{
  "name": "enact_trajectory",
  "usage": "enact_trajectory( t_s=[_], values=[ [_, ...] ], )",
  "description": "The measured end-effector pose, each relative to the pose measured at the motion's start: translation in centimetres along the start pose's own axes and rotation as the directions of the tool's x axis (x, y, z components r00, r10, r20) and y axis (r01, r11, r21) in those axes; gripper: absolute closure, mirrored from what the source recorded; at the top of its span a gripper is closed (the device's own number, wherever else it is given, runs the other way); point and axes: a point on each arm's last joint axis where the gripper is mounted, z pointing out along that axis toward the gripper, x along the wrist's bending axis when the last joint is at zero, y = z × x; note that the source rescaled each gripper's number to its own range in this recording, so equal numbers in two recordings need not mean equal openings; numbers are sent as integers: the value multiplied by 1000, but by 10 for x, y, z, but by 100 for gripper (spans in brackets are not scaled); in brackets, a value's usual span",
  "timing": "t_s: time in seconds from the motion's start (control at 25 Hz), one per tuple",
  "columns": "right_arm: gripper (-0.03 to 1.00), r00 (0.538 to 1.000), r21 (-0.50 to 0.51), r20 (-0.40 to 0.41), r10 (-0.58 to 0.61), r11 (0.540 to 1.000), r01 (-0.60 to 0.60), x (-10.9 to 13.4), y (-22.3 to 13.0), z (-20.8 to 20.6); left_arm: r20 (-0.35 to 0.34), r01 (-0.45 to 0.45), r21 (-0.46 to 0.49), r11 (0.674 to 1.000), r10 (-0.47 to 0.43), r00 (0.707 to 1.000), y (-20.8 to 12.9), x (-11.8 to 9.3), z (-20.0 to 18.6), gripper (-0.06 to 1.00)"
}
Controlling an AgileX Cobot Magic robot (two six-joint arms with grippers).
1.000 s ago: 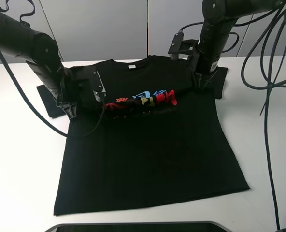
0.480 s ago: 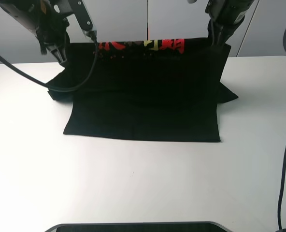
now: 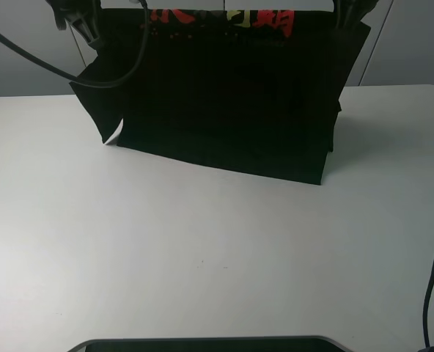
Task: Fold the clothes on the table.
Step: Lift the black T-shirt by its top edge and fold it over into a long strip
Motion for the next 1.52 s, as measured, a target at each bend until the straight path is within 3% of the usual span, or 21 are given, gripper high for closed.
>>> enact_trajectory(
  t_s=[0.28, 0.48, 0.72, 0.84, 0.96, 1.2, 1.52],
  values=[
    [97, 994, -19, 102, -32, 999, 34, -10, 2, 0, -48, -24, -58, 998, 21, 999, 5, 4, 0, 94],
    [97, 965, -2, 250, -74, 997, 77, -23, 6, 12, -109, -72, -95, 993, 61, 992, 13, 12, 3, 94],
    [97, 917, -48, 392, -68, 994, 94, -37, 11, 3, -241, -29, -162, 986, -12, 971, 29, 37, -10, 94],
    [97, 912, -49, 402, -79, 993, 107, -38, 11, -3, -245, -10, -161, 987, -30, 969, 29, 39, -12, 94],
    [97, 940, -5, 300, -162, 985, 171, -28, 8, 0, -182, -14, -101, 995, -4, 983, 24, 27, -7, 94],
    [97, 958, 28, 20, -287, 958, 286, 1, -1, 11, -25, -192, 16, 981, 192, 981, 6, -15, -2, 94],
    [97, 930, 12, -243, -276, 958, 287, 30, -2, -1, 68, -159, 46, 986, 156, 985, -17, -31, -32, 94]
  ],
)
